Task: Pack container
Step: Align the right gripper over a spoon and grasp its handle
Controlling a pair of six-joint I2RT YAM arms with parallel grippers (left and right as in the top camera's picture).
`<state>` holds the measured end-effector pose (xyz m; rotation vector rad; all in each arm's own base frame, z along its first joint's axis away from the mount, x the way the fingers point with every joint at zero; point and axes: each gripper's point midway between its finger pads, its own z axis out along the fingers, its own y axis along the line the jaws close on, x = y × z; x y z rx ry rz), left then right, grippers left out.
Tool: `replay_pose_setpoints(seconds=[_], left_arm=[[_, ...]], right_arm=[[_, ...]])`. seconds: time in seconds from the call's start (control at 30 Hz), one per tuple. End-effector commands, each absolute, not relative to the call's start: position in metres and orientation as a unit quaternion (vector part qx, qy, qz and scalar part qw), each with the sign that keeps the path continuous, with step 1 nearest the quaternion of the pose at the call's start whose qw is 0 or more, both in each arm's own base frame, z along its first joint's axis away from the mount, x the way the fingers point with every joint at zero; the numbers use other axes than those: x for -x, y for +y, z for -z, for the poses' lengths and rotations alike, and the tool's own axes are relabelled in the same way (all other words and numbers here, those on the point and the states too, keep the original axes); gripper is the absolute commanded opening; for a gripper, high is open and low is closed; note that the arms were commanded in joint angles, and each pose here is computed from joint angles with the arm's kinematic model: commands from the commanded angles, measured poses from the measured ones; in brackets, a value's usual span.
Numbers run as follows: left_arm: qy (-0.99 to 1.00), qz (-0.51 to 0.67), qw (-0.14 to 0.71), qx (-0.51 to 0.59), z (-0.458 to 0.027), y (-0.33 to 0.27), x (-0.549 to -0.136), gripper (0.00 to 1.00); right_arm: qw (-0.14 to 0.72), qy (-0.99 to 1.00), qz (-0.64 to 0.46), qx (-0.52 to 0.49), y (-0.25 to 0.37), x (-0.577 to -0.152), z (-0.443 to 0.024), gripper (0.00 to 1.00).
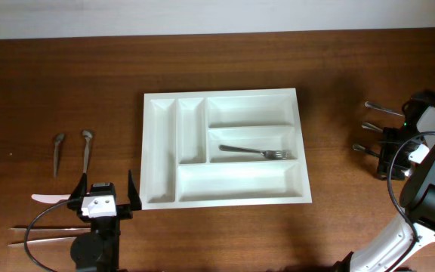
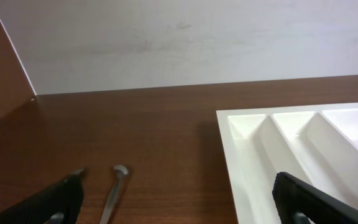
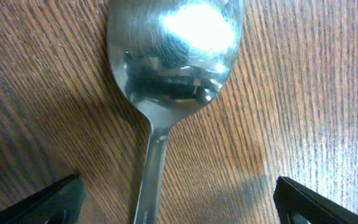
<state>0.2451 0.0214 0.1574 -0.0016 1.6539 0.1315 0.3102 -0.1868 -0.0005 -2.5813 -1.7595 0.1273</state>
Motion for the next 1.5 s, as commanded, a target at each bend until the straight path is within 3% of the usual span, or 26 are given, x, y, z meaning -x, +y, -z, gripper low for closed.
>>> replay_pose_setpoints(seconds=[0.0, 0.47, 1.17, 1.2, 1.27, 1.33, 1.4, 1.47], left_arm=[[0.735, -0.056, 0.676, 0.002, -0.156, 0.021, -0.245, 0.99], [0.735, -0.056, 0.676, 0.002, -0.156, 0.021, -0.245, 0.99], [0.735, -0.056, 0.676, 0.002, -0.156, 0.021, -0.245, 0.99], [0.735, -0.056, 0.676, 0.002, -0.156, 0.021, -0.245, 0.99], [0.735, -0.056, 0.676, 0.002, -0.156, 0.021, -0.245, 0.99], [0.735, -0.056, 0.676, 0.002, -0.156, 0.021, -0.245, 0.99], [0.735, -0.056, 0.676, 0.002, -0.156, 0.021, -0.245, 0.99], [0.735, -0.056, 0.676, 0.002, -0.156, 0.021, -0.245, 0.99]], right_arm=[[0.033, -0.560, -0.082, 0.824, -0.185, -0.288, 0.023, 0.99], [0.009, -0.601, -0.068, 0.796, -0.192, -0.301, 0.024, 0.99], [0.034, -0.591, -0.073, 0.803, -0.179, -0.283, 0.040, 0.99], [0.034, -0.591, -0.073, 0.803, -0.179, -0.283, 0.040, 0.97], [0.034, -0.591, -0.073, 0.803, -0.179, -0.283, 0.040, 0.85], [0.034, -0.591, -0.073, 0.803, -0.179, -0.283, 0.040, 0.66], [0.034, -0.591, -0.073, 0.802, -0.179, -0.283, 0.040, 0.52], [0.036, -0.592, -0.074, 0.802, -0.179, -0.282, 0.040, 0.45]])
